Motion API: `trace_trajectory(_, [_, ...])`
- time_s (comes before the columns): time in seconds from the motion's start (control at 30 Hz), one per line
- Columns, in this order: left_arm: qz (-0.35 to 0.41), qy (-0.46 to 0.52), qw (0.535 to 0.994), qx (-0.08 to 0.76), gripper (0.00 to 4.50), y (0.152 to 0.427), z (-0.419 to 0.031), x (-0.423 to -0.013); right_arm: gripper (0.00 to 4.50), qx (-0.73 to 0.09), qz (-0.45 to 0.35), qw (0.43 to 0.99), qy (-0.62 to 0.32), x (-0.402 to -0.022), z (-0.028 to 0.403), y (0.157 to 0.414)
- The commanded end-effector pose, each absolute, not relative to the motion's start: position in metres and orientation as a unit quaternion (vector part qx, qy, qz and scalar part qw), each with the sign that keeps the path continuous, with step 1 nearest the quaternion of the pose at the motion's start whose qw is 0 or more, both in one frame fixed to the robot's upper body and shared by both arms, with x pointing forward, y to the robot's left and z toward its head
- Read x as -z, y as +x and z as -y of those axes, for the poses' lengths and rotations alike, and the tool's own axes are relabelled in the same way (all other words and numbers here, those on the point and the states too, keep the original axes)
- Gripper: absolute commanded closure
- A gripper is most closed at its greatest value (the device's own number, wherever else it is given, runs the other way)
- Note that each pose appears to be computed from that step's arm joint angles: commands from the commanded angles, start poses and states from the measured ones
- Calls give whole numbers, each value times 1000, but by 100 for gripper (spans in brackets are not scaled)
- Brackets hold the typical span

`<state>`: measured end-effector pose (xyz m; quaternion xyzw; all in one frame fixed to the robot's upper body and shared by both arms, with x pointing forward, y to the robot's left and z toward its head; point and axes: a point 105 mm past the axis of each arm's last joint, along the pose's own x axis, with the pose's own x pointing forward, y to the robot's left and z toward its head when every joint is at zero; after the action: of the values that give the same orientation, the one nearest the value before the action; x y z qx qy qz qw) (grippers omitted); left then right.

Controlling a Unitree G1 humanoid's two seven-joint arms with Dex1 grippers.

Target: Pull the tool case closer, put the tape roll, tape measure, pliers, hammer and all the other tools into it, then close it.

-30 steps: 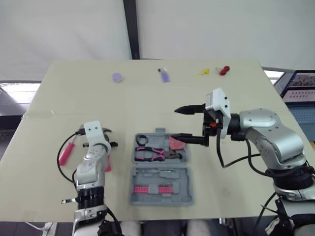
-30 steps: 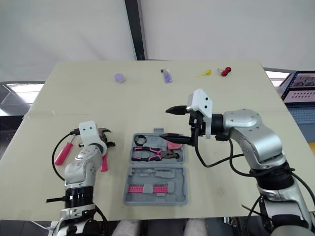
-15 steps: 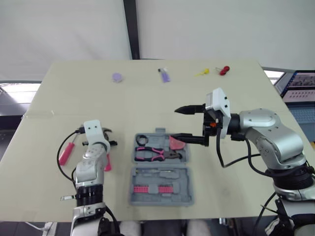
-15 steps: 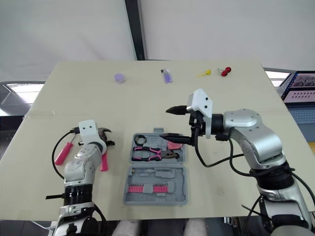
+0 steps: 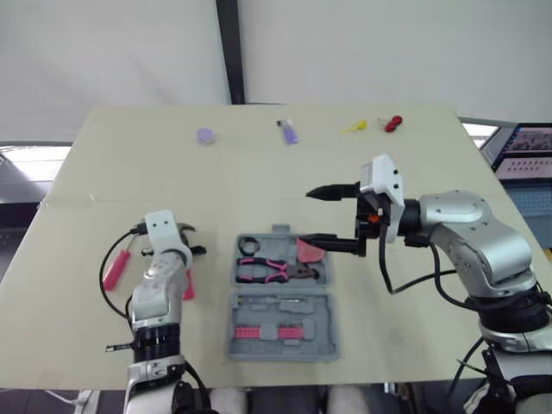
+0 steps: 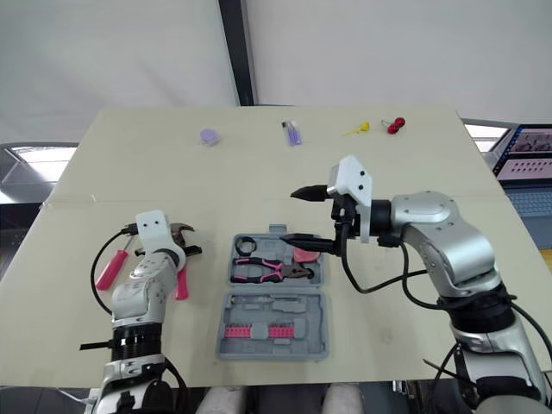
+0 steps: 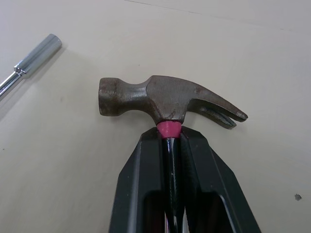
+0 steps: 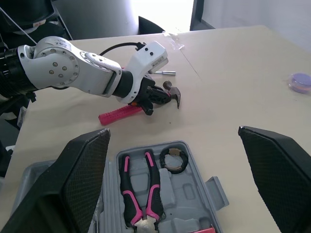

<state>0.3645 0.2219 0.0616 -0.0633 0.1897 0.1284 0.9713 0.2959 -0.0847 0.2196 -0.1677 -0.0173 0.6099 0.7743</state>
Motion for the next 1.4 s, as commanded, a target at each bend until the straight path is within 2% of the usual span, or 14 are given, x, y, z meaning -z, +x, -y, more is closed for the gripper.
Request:
trace_trajectory(0.03, [-188,-88,974,-96,445,364,-216,-68,0,-604,51,775,-176,-238,87,293])
trace_trajectory(0.2, [-118,-93,988,-24,445,368,-217,-130,0,-599,54,779,-176,-238,88,294])
trace_trajectory(0.27, [-91,-96,991,28,445,369,-213,-161,0,-596,55,782,-176,-238,89,294])
trace_trajectory(0.33, [-89,-72,987,113,445,366,-199,-185,0,-590,55,786,-175,-236,92,294])
trace_trajectory(0.43, [-92,13,968,234,445,359,-182,-206,0,-586,48,790,-171,-229,97,288])
trace_trajectory(0.53, [-97,94,919,371,445,345,-158,-218,0,-581,32,794,-176,-218,104,283])
trace_trajectory(0.77, [-127,186,769,598,445,308,-111,-215,0,-576,-7,793,-198,-207,128,269])
trace_trajectory(0.97, [-160,219,671,690,445,285,-82,-192,0,-596,-54,771,-216,-216,154,245])
trace_trajectory(1.23, [-214,238,636,703,445,273,-53,-143,0,-618,-123,739,-238,-211,171,220])
trace_trajectory(1.4, [-248,231,626,702,445,258,-39,-121,0,-612,-124,744,-238,-201,165,221])
